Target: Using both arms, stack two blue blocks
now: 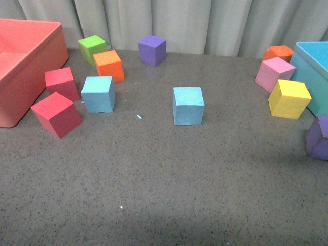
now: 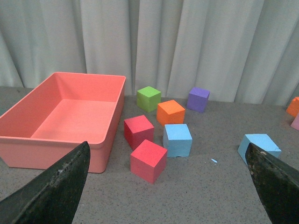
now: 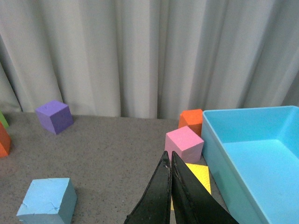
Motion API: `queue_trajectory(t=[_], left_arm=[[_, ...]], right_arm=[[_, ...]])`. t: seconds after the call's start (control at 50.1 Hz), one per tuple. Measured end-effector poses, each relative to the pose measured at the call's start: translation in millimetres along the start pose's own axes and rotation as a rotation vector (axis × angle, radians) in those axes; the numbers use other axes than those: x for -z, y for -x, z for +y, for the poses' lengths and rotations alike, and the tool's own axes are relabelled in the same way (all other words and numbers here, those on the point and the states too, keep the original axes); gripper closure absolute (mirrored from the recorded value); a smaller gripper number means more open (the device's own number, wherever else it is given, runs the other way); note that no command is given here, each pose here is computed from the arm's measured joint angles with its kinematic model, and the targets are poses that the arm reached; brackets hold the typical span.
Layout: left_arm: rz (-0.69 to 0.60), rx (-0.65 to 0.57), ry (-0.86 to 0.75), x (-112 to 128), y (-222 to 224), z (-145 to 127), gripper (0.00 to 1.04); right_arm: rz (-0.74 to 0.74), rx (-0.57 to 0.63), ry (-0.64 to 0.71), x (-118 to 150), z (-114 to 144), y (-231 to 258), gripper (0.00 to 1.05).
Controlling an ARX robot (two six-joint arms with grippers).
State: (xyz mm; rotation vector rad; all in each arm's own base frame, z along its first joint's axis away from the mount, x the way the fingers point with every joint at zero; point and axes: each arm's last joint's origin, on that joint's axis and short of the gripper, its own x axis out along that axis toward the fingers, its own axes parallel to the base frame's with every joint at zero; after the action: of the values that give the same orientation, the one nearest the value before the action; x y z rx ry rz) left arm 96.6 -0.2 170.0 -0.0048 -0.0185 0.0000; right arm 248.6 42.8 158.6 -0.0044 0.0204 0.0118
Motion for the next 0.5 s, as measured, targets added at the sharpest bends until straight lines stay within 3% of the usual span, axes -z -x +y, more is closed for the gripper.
queue_trajectory(t=[0.499], left_arm=[[0.000,0.000,0.000,0.0,0.0,0.0,0.07]], right_arm=[[-0.001,-0.004,-0.003,-0.6,-37.8,79.0,1.04]])
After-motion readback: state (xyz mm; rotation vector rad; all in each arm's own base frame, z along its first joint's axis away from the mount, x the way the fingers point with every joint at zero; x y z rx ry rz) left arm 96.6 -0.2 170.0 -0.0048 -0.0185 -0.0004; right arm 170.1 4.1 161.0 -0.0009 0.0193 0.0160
